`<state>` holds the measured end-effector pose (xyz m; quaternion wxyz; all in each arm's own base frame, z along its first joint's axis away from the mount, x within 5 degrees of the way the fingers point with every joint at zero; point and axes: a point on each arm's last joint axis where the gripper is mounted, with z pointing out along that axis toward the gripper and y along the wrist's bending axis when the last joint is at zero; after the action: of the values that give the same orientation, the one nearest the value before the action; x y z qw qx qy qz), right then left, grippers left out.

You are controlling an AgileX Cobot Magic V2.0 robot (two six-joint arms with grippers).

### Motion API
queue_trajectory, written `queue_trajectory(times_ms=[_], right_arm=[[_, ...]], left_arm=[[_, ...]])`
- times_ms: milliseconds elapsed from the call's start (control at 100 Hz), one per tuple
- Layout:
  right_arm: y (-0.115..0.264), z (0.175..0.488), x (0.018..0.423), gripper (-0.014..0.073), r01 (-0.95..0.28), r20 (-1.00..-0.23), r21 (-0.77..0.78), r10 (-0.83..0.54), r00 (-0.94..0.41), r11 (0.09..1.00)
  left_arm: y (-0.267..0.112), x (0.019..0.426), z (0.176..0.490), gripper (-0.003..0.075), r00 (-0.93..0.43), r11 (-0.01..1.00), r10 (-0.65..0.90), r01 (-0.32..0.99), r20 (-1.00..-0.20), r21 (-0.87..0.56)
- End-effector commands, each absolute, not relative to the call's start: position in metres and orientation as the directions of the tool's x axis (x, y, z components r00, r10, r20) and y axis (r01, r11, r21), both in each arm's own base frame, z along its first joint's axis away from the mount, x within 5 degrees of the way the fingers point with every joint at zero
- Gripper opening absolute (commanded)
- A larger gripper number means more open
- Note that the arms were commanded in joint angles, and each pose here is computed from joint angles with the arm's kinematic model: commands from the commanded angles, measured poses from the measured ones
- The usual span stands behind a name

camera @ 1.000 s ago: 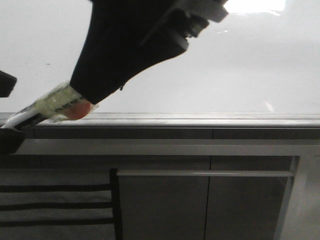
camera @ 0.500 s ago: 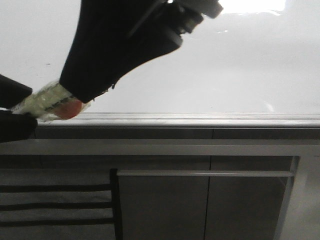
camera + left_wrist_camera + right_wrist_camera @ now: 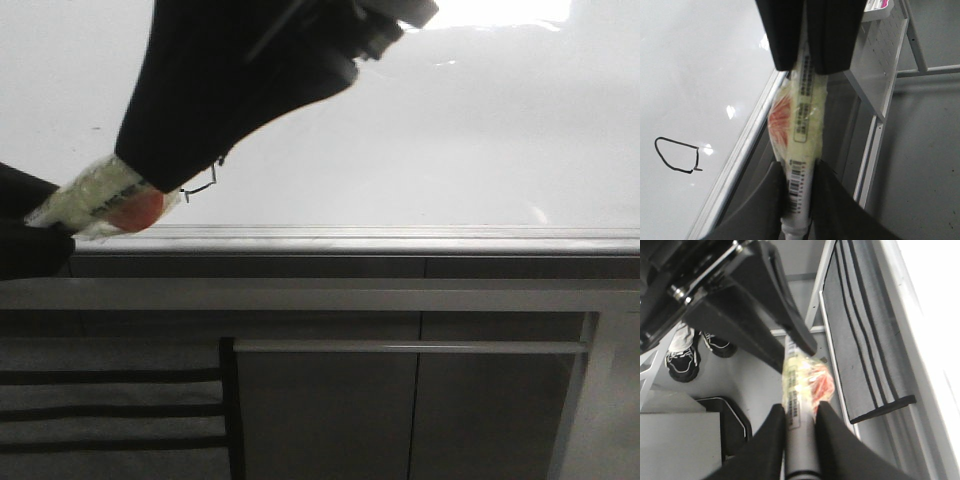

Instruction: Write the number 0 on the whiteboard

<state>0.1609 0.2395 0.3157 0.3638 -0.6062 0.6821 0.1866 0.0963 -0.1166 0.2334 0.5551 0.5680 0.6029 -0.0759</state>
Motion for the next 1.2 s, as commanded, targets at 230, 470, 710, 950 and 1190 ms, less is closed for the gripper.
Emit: queue_trajectory(times_ms=[230,470,710,950,1190], right_arm=[[0.235,0.366,0.171,0.0499,-0.876,-0.879,-0.297,-0.468,0.095,0.380],[0.205,0.416,0.169,0.0452,-0.748,-0.935,-0.349,-0.261,0.239,0.564],[0.179,0.430,0.160,0.0452,-0.730,-0.935,-0.351,-0.256,0.244,0.586],[0.179,0.423,0.156,0.0452,-0.771,-0.934,-0.337,-0.298,0.199,0.540],[0.180,0.422,0.155,0.0452,-0.786,-0.942,-0.309,-0.288,0.173,0.536]], left_arm=[[-0.119,0.103,0.253,-0.0020,0.161,0.512,0.430,0.767,-0.888,0.387],[-0.091,0.133,0.261,-0.0020,-0.095,0.829,0.107,0.557,-0.990,0.036],[-0.072,0.167,0.240,-0.0020,-0.269,0.941,-0.047,0.311,-0.962,-0.133],[-0.082,0.184,0.233,-0.0020,-0.200,0.940,-0.144,0.279,-0.969,-0.198],[-0.104,0.200,0.225,-0.0020,-0.225,0.921,-0.190,0.297,-0.956,-0.253]])
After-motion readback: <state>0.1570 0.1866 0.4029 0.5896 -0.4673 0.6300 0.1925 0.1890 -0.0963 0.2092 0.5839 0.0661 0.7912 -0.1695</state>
